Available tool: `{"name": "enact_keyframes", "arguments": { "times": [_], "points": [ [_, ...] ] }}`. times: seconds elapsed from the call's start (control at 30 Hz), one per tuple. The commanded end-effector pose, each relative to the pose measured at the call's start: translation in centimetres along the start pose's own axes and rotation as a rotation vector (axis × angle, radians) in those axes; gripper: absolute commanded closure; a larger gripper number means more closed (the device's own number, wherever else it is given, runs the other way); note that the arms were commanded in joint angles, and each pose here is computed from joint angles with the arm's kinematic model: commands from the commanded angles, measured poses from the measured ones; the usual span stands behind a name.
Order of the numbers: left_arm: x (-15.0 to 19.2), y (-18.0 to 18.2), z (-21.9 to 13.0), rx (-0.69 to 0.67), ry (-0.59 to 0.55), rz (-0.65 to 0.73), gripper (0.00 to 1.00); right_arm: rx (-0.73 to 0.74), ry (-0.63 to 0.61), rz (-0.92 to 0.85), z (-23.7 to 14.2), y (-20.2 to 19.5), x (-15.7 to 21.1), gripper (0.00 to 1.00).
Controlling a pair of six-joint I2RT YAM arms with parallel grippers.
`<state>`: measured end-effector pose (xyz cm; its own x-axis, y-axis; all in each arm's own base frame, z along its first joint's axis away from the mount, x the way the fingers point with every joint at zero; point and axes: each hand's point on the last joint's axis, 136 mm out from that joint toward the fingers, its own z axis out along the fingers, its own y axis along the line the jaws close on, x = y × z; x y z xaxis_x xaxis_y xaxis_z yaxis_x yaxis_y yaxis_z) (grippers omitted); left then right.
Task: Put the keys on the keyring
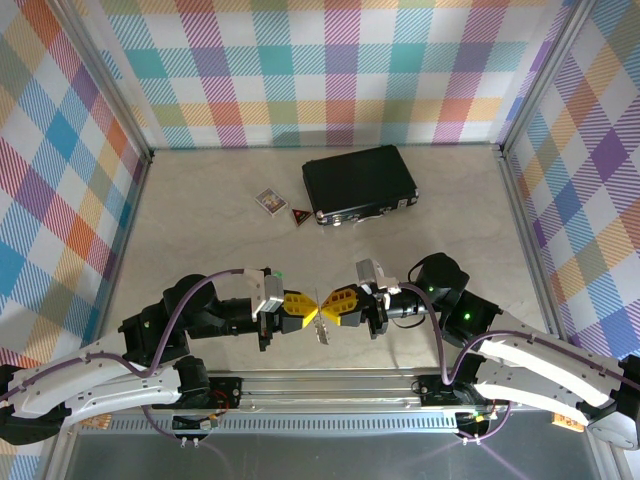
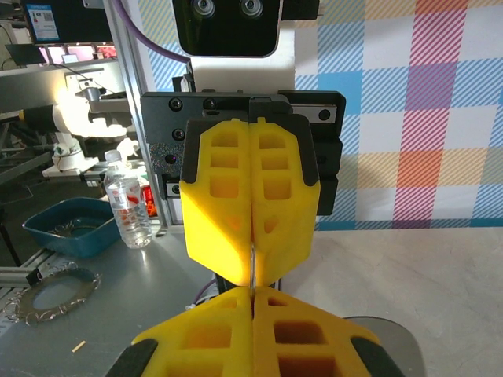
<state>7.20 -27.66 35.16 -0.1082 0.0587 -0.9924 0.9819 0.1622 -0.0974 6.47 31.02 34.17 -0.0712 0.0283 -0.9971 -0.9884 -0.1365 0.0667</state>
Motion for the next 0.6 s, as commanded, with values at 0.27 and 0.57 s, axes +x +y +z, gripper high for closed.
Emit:
{"name": "enact_keyframes", "arguments": {
  "times": [0.27, 0.57],
  "points": [
    [-0.6, 0.8, -0.3, -0.058, -0.017, 0.011, 1.00, 0.065, -0.015, 0.009, -0.2, -0.8, -0.8, 0.39],
    [1.4, 2.8, -0.8, -0.172, 0.036, -0.030, 1.00, 0.246, 0.098, 0.078, -1.0, -3.4, -0.5, 0.12]
  ]
}}
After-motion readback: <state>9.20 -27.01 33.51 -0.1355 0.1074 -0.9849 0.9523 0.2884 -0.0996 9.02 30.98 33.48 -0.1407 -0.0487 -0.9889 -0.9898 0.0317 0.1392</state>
